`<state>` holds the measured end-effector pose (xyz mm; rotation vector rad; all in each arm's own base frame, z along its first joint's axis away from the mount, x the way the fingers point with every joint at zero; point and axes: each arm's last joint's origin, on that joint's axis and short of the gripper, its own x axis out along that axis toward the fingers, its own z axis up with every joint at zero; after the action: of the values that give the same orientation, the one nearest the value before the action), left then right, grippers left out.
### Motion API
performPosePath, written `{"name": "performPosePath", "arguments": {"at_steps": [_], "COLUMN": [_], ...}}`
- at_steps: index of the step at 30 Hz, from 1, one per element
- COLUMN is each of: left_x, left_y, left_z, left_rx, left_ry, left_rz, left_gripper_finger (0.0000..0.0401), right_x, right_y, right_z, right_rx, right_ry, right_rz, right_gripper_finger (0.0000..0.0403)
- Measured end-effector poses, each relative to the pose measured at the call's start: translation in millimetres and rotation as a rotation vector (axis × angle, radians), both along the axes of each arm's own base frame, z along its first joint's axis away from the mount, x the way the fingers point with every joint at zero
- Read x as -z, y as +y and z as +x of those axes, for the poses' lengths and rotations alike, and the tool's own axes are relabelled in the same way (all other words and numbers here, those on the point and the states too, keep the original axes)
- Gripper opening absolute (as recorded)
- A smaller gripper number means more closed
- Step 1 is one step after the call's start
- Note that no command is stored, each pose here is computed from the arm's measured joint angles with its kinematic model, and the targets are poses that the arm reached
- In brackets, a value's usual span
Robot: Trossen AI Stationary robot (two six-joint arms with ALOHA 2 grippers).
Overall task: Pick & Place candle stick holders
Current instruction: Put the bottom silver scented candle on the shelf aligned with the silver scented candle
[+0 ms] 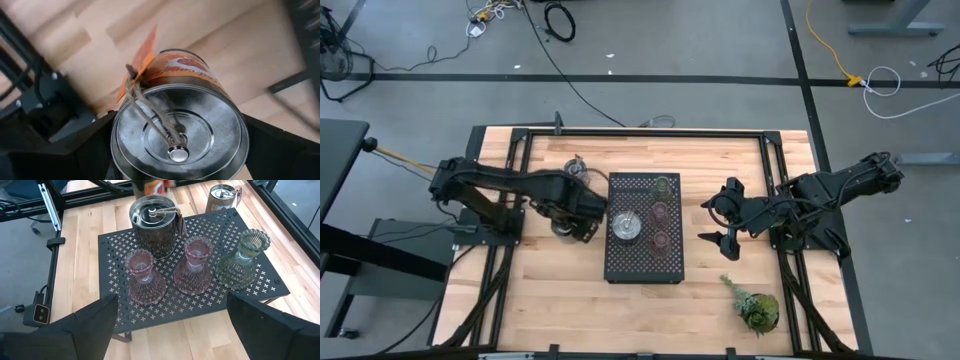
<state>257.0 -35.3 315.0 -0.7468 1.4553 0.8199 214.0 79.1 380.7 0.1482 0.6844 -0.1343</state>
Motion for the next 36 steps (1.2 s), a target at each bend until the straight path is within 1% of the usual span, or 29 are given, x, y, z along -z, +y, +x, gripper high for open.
{"name": "performPosePath", "arguments": {"at_steps": [7, 13, 21, 27, 36], "left_x": [-43.5, -63.3, -59.3, -51.2, -39.6], "left_y": [24.0, 48.8, 73.1, 87.1, 101.5], "left_z": [6.1, 5.7, 10.3, 31.5, 47.1], "left_rx": [-0.022, -0.058, -0.083, -0.055, -0.063], "left_ry": [-0.164, -0.238, -0.224, -0.314, -0.312], "left_rz": [0.039, 0.061, 0.065, 0.027, -0.012], "left_gripper_finger": [0.0358, 0.0358, 0.0358, 0.0358, 0.0358], "right_x": [-0.5, -2.4, -3.1, -3.2, -3.5], "right_y": [0.2, 1.0, 1.2, 1.2, 1.4], "right_z": [0.4, 2.0, 2.6, 2.6, 3.1], "right_rx": [0.0, -0.001, -0.001, -0.002, -0.001], "right_ry": [-0.006, -0.032, -0.041, -0.041, -0.047], "right_rz": [0.003, 0.014, 0.018, 0.017, 0.02], "right_gripper_finger": [0.0369, 0.0369, 0.0369, 0.0369, 0.0369]}}
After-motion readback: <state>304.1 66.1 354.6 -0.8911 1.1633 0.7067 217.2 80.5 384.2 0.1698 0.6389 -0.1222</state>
